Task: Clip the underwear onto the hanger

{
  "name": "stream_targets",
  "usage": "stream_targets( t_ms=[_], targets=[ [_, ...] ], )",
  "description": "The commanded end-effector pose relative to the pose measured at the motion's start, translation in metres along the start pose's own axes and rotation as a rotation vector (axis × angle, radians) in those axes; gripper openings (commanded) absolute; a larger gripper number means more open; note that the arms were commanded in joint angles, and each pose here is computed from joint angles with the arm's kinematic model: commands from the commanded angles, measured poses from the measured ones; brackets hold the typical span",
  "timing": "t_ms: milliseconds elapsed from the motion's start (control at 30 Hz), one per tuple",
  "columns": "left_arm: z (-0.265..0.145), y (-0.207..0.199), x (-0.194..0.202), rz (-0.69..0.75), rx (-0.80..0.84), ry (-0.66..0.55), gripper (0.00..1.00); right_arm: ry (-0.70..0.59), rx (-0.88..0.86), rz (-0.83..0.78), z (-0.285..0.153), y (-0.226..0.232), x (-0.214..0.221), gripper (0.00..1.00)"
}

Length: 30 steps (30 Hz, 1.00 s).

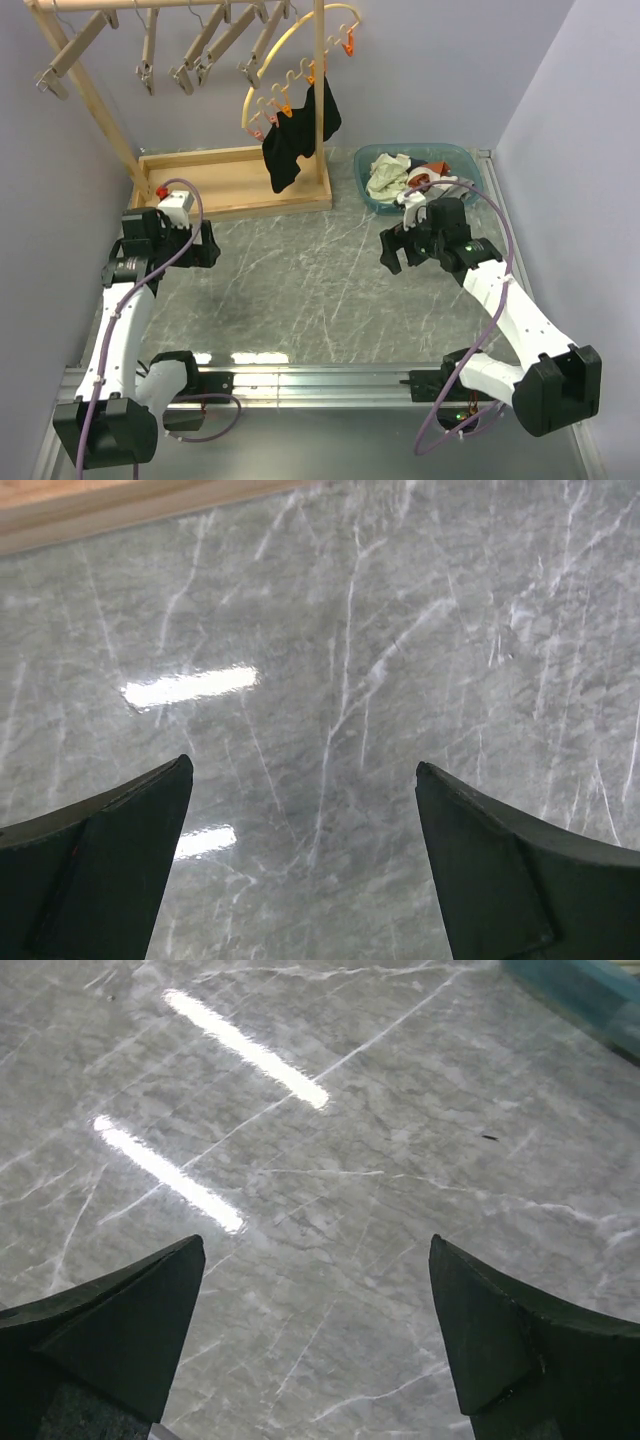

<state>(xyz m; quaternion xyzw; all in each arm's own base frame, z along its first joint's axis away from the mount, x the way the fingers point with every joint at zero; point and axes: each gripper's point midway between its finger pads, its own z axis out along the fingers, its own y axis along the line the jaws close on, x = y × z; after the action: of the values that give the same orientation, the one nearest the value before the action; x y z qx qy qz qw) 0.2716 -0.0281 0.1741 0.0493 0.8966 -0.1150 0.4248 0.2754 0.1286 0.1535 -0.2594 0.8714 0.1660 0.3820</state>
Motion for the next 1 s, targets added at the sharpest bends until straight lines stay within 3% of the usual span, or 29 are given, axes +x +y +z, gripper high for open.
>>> stream_targets(
  t_ms=[0, 200, 533, 767, 967],
  targets=[
    [-0.014, 0.001, -0.041, 0.014, -0.027, -0.114, 0.99, -0.054, 0.085, -0.027, -0.006, -0.016, -0.030, 1.00],
    [-0.023, 0.013, -0.076, -0.058, -0.120, -0.221, 0.99, 0.018, 0.223, -0.052, -0.007, -0.057, -0.070, 1.00],
    [-0.023, 0.024, -0.093, -0.062, -0.172, -0.286, 0.99, 0.041, 0.222, 0.017, 0.007, -0.150, -0.135, 0.99],
    [-0.029, 0.009, -0.099, -0.028, -0.100, -0.350, 0.99, 0.102, 0.254, 0.022, 0.039, -0.197, -0.139, 0.96],
    [-0.026, 0.010, -0.092, -0.038, -0.104, -0.330, 0.99, 0.147, 0.272, 0.043, 0.070, -0.216, -0.128, 0.94]
  ],
)
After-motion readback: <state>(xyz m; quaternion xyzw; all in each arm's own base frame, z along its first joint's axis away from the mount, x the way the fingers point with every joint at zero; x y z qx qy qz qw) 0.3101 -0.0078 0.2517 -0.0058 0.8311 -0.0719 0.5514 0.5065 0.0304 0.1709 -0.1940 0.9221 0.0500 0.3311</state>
